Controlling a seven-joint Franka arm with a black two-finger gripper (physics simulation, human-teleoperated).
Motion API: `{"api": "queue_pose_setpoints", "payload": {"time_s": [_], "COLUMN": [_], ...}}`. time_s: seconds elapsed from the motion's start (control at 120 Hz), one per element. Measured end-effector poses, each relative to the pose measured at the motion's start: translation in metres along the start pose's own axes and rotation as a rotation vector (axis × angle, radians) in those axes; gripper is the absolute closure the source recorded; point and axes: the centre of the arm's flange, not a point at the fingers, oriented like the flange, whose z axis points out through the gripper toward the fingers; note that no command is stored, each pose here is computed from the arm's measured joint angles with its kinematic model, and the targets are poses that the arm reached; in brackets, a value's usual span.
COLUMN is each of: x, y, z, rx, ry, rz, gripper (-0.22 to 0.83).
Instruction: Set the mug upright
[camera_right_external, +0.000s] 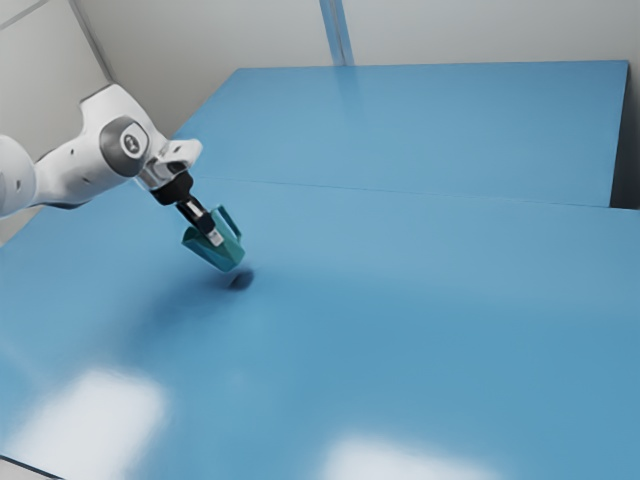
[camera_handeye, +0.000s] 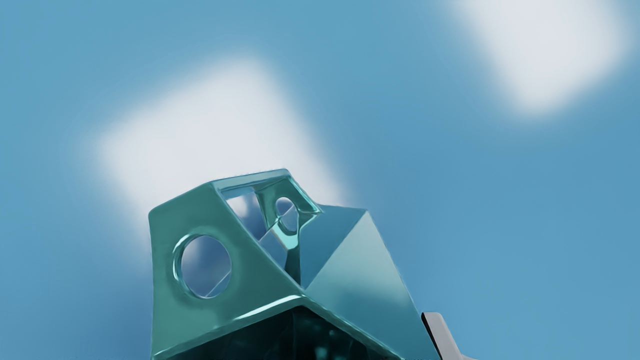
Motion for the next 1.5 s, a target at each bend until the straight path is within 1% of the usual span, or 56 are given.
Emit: {"api": "queue_pose_setpoints", "payload": {"time_s": [0.192,0.392,0.517,0.875,1.108,1.142,1.275,1.333,1.408,1.5], "x": [-0.005,0.003,0.002,-0.007,-0.007,-0.006,-0.003,-0.002,0.000,0.002], "y": [0.036,0.076,0.094,0.120,0.131,0.133,0.139,0.142,0.145,0.150], "z": [0.012,0.028,0.035,0.050,0.063,0.064,0.066,0.066,0.067,0.066], "rx": [0.076,0.126,0.148,0.170,0.168,0.167,0.166,0.167,0.168,0.171], "ry": [-0.012,-0.034,-0.043,-0.066,-0.086,-0.087,-0.087,-0.088,-0.087,-0.086], "rz": [-0.055,-0.078,-0.105,-0.200,-0.230,-0.232,-0.237,-0.237,-0.236,-0.235], "gripper": [0.79,0.79,0.79,0.79,0.78,0.74,0.44,0.34,0.24,0.15]}}
